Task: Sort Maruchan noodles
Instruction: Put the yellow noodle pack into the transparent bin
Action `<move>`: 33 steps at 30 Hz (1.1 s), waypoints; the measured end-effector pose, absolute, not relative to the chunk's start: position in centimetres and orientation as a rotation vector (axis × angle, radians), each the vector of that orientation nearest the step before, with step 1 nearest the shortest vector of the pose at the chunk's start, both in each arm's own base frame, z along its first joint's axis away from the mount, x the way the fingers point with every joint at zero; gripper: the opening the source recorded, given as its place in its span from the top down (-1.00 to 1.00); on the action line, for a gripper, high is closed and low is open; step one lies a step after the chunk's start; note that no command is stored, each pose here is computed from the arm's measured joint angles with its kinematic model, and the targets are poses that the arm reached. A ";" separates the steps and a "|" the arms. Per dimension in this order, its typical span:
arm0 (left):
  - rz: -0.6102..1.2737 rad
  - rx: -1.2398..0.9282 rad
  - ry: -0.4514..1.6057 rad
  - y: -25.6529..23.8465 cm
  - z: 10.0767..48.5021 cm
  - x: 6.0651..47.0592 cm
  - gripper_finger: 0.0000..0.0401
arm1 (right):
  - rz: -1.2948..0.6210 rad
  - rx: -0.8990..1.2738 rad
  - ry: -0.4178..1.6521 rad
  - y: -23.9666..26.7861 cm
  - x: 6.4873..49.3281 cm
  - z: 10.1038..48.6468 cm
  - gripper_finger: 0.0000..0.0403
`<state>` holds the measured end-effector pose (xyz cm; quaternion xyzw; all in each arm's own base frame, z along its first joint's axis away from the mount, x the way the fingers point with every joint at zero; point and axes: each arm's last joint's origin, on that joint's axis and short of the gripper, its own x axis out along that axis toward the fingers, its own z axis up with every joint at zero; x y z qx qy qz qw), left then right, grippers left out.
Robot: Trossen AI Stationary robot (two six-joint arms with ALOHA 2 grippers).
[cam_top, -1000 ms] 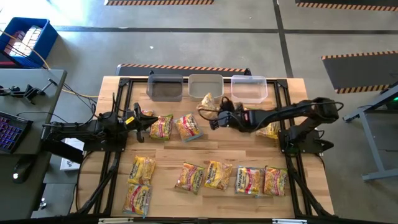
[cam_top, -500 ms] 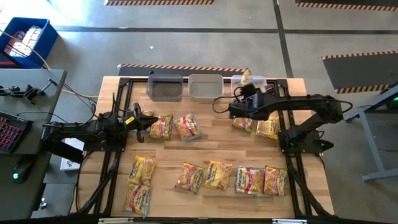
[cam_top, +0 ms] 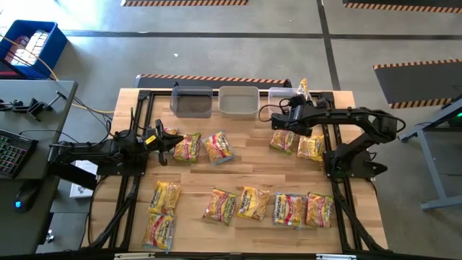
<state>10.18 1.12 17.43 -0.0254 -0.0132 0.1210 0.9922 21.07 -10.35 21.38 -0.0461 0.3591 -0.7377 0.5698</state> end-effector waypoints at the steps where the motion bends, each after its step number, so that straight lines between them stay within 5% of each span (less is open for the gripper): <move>1: 0.243 -0.051 -0.026 1.1 17.4 10.2 0.91 | -1.735 -0.104 0.839 -10.6 21.0 21.0 1.00; 33: 0.243 -0.050 -0.025 1.1 17.4 10.2 0.91 | -1.636 -0.003 0.869 -13.2 20.4 16.1 0.98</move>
